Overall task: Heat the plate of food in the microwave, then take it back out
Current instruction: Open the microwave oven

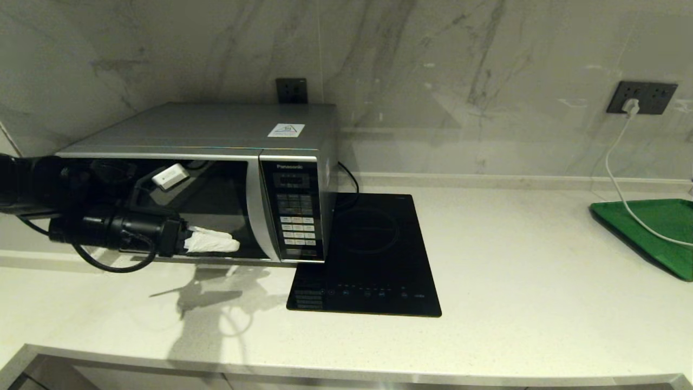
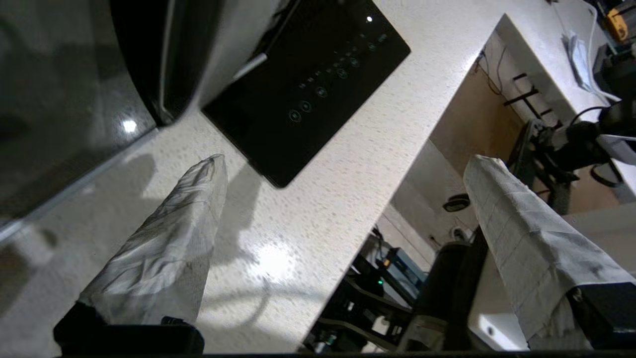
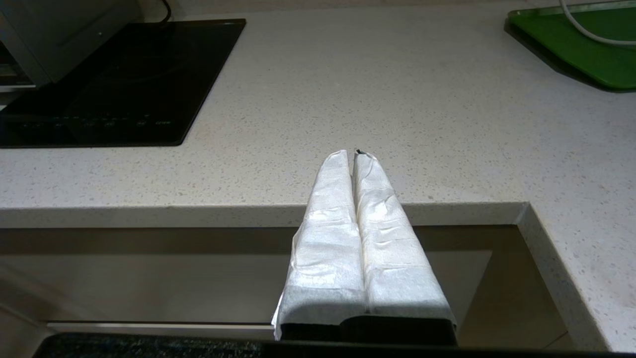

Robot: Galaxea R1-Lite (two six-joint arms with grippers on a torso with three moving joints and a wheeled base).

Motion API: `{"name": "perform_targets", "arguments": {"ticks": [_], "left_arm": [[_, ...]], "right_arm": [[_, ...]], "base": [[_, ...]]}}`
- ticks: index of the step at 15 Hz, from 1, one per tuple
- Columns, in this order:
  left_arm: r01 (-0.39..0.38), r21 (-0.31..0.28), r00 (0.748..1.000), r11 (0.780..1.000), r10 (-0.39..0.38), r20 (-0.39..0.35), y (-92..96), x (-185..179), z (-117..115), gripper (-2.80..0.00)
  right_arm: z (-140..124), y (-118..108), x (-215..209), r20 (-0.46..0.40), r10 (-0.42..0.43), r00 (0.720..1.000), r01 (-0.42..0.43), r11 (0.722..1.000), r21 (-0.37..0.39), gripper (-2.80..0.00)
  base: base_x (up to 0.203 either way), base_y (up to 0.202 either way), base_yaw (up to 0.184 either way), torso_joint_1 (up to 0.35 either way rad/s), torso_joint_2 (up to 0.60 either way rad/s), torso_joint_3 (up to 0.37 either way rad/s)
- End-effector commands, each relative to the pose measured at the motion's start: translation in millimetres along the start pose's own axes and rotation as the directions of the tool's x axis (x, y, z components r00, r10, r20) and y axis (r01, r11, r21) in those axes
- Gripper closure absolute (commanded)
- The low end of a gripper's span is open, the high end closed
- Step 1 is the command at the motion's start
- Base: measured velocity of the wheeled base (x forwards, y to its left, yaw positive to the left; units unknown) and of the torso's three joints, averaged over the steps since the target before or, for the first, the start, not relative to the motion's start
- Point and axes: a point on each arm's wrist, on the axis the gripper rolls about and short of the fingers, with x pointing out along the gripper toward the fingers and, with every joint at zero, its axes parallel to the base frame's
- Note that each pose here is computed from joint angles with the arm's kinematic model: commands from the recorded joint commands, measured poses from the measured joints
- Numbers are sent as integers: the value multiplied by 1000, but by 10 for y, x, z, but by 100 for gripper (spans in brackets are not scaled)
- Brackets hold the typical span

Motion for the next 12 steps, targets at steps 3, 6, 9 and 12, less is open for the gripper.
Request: {"name": "perform_targets", "arguments": {"ticks": [3,6,9,12], "left_arm": [[26,30,1000,999,-27,3,90,149,20,-280],[36,52,999,998,-37,17,94,153,76,-280],[33,85,999,996,-34,21,151,172,111,-280],[32,118,999,992,-35,21,195,194,114,-280]], "right_arm": [[-1,0,0,0,1,1000,-1,1000,1,0],[2,0,-1,1,1,1000,-1,1000,1,0],[-2,0,0,-1,0,1000,0,1000,0,0],[2,0,-1,1,1,1000,-1,1000,1,0]], "base": [[0,0,0,0,0,0],[0,0,0,0,0,0],[0,0,0,0,0,0],[0,0,0,0,0,0]]}}
